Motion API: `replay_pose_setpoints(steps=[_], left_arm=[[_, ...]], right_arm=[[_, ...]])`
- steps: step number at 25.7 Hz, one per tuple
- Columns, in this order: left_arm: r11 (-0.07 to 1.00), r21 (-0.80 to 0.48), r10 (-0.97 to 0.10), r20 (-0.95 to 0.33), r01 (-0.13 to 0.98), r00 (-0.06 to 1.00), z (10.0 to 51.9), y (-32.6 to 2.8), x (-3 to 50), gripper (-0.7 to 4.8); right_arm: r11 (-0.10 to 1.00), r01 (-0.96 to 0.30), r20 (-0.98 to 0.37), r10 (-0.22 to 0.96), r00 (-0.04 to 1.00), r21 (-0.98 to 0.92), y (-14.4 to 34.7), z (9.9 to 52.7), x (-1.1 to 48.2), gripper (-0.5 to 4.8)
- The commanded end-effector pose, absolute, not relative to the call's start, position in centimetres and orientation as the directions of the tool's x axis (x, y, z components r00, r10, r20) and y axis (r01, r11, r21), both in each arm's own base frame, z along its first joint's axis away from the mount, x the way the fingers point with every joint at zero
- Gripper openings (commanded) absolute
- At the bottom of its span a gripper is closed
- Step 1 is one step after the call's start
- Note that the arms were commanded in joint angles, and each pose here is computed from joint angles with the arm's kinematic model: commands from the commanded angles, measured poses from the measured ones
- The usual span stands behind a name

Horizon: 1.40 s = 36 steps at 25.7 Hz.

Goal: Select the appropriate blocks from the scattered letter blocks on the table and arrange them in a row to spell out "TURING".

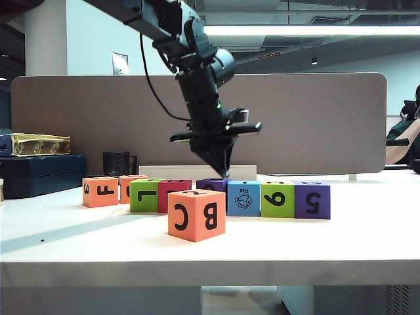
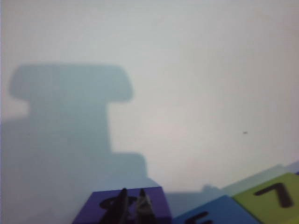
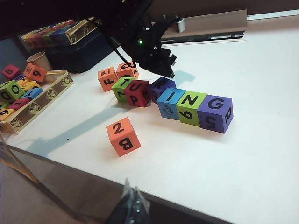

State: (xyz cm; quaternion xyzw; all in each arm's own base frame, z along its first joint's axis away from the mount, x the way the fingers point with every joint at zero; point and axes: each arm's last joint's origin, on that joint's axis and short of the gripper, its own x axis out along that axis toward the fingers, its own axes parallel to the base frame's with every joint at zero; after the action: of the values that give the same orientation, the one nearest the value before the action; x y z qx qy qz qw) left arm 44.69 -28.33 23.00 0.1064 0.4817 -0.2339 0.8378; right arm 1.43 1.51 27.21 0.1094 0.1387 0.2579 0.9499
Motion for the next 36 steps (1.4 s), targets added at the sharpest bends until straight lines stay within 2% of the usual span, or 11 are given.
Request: replay_pose_setpoints(steps=[1, 6, 10, 18, 32, 36], left_arm=[[0.892, -0.039, -0.272, -0.842, 0.451, 0.465, 24.6, -28.2, 44.3, 0.20], [0.900, -0.023, -0.256, -0.835, 0.434, 0.488, 24.7, -27.7, 44.7, 0.20], [0.863, 0.011, -0.279, -0.823, 0.505, 0.495, 24.7, -27.7, 44.9, 0.20], [0.860, 0.011, -0.274, -0.834, 0.510, 0.479, 24.3, -27.6, 45.0, 0.20], [0.837, -0.006, -0.253, -0.891, 0.547, 0.376, 22.4, -27.5, 44.7, 0.20], [0.846, 0.022, -0.197, -0.915, 0.532, 0.352, 22.3, -27.2, 44.3, 0.20]], right_arm=[[0.843, -0.468, -0.187, 0.521, 0.833, 0.265, 1.5, 27.4, 1.2, -0.01], [0.843, -0.468, -0.187, 0.522, 0.832, 0.266, 1.5, 27.4, 1.2, -0.01], [0.843, -0.468, -0.187, 0.522, 0.833, 0.265, 1.5, 27.4, 1.2, -0.01], [0.843, -0.468, -0.187, 0.521, 0.833, 0.265, 1.5, 27.4, 1.2, -0.01], [0.843, -0.468, -0.187, 0.521, 0.833, 0.265, 1.5, 27.4, 1.2, -0.01], [0.843, -0.468, -0.187, 0.521, 0.833, 0.265, 1.5, 27.4, 1.2, -0.01]])
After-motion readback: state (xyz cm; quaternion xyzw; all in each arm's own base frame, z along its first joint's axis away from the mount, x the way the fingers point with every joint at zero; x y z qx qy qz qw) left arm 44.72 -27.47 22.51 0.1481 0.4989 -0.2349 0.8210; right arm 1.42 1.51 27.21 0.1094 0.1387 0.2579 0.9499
